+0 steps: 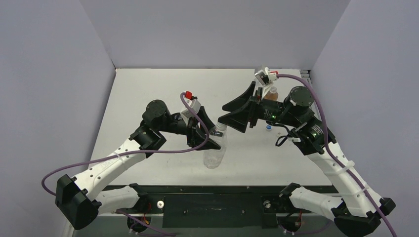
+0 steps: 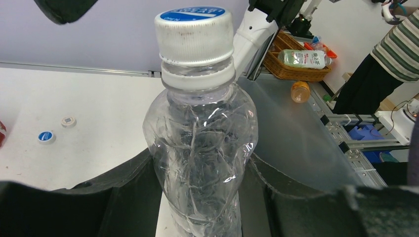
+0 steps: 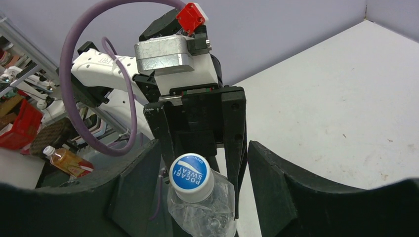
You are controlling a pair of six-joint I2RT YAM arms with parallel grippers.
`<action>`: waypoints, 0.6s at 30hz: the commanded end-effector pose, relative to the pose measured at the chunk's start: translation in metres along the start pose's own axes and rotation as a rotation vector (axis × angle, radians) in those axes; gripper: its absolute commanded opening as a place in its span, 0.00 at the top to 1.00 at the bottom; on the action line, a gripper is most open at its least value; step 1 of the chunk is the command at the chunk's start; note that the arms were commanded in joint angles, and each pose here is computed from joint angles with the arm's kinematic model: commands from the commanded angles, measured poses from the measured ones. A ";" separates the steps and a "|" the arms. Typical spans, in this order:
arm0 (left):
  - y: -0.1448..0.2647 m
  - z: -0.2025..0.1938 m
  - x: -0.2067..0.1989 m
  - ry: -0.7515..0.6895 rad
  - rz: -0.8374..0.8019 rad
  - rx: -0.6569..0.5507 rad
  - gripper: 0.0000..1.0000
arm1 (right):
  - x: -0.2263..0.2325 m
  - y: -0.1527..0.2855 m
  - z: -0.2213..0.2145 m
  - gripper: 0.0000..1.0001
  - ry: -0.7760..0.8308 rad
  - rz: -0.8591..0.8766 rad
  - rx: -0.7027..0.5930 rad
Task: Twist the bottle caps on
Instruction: Screw the bottle cap onto the plastic bottle.
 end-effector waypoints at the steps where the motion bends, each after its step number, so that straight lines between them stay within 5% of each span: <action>1: 0.001 0.011 -0.010 -0.053 -0.044 -0.021 1.00 | 0.010 0.003 0.008 0.41 0.040 0.054 -0.038; 13: 0.000 0.012 -0.008 -0.040 -0.048 -0.025 1.00 | 0.016 0.004 0.003 0.55 0.055 0.071 -0.029; 18: 0.000 0.013 -0.007 -0.033 -0.050 -0.030 1.00 | 0.018 0.005 0.002 0.52 0.060 0.078 -0.028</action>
Point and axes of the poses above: each gripper's point midway between its finger pads, its own y axis back along the fingers, its own x axis along the line the jaws close on, z = x × y, the point moved 1 cm from there along y, back along the fingers, and after that the axes turned 15 degrees about y, right-handed, at the moved point
